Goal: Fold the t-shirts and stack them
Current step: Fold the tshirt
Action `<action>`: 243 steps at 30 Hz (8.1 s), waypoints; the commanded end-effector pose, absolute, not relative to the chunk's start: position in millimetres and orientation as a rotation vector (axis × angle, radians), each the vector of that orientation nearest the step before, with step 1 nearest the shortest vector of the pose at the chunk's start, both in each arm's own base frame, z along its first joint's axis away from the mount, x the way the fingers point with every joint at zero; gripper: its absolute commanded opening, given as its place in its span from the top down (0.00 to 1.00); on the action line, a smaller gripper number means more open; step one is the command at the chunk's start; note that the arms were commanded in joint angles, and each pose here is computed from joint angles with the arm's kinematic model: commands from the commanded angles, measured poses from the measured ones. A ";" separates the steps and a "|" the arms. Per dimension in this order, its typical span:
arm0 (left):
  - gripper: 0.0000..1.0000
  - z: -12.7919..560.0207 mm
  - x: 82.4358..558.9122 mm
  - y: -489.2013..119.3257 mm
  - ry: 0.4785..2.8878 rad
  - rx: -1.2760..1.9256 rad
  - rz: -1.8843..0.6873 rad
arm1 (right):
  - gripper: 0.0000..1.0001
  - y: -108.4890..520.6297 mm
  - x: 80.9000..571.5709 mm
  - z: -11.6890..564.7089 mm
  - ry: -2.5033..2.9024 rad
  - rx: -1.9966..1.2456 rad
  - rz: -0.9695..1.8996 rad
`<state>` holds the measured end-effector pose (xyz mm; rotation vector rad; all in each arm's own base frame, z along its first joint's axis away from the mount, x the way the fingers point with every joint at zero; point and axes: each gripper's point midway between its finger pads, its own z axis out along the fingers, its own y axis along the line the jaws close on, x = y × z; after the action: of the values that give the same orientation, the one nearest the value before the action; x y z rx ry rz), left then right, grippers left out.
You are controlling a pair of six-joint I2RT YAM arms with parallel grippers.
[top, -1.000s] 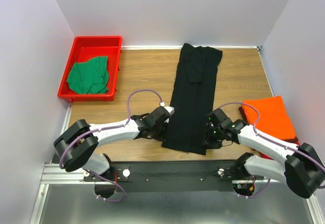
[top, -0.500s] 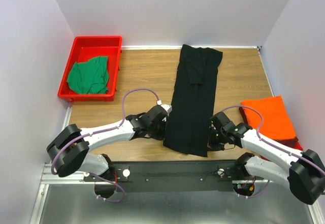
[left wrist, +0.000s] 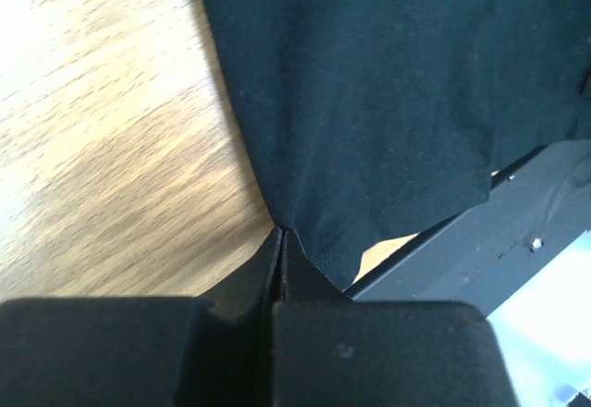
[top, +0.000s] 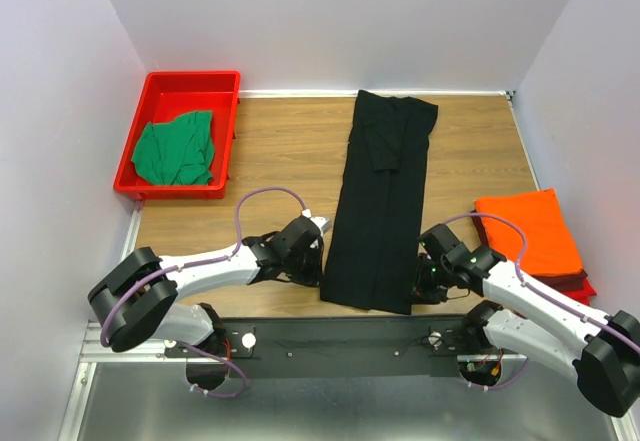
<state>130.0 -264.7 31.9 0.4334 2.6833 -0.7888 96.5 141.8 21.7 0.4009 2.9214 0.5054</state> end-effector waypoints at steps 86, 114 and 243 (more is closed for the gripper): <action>1.00 92.1 426.3 -376.8 2.402 0.015 -0.824 | 1.00 101.7 412.2 90.2 2.221 0.627 0.200; 0.47 138.6 495.0 -333.9 2.237 -0.011 -0.765 | 0.24 65.2 453.1 113.6 2.165 0.681 0.277; 0.71 88.9 290.3 -219.1 2.350 -0.133 -0.807 | 0.35 204.2 271.1 85.7 2.525 0.140 0.614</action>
<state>331.9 -224.9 112.6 -0.1600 2.2273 -0.7802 324.3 196.5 112.1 0.2223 2.3454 0.4761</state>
